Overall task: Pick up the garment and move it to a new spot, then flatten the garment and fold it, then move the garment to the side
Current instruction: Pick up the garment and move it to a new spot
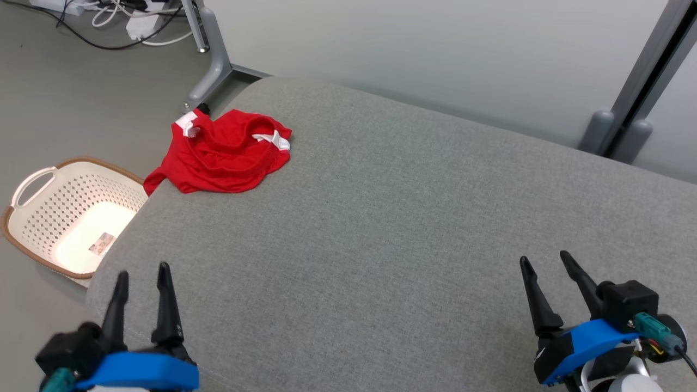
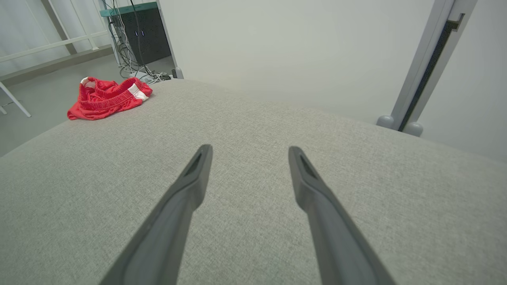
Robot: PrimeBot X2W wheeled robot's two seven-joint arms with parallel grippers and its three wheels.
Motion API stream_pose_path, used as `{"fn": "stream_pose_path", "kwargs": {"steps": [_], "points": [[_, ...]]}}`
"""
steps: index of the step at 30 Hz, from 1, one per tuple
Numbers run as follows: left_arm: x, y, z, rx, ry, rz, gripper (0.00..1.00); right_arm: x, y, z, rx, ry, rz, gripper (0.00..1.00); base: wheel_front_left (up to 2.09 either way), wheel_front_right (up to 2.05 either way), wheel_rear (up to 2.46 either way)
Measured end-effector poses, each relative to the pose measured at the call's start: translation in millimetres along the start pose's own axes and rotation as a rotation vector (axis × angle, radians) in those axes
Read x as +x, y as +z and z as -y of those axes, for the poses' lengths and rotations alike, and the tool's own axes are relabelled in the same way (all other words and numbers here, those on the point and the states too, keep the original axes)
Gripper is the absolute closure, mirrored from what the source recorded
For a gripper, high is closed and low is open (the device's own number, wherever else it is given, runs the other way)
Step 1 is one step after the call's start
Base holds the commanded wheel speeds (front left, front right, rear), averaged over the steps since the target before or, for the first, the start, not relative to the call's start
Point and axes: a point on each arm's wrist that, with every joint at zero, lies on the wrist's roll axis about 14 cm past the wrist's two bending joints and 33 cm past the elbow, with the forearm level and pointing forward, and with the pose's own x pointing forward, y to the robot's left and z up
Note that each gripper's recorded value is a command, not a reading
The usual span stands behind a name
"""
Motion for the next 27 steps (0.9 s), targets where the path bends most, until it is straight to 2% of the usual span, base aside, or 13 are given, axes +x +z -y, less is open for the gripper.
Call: {"fn": "stream_pose_path", "kwargs": {"steps": [6, 13, 16, 19, 20, 27], "points": [[44, 41, 4, 0.040, -0.023, 0.056, 0.00, 5, -2, 10, 0.003, -0.013, 0.010, 0.00, 0.00, 0.00, 0.00], [132, 42, 12, 0.104, -0.028, -0.087, 0.00, 18, -8, 45, 0.000, -0.050, 0.017, 0.00, 0.00, 0.00, 0.00], [170, 20, 14, 0.134, -0.022, -0.192, 0.00, 24, -14, 63, -0.013, -0.070, 0.022, 0.00, 0.00, 0.00, 0.00], [204, -8, 15, 0.102, 0.000, -0.279, 0.00, 27, -20, 84, -0.018, -0.106, 0.036, 0.00, 0.00, 0.00, 0.00], [213, -17, 16, 0.121, -0.006, -0.309, 0.00, 28, -21, 90, -0.020, -0.117, 0.045, 0.00, 0.00, 0.00, 0.00], [244, -95, 6, 0.095, 0.065, -0.519, 0.00, 25, -48, 121, -0.024, -0.172, 0.016, 0.00, 0.00, 0.00, 0.00]]}}
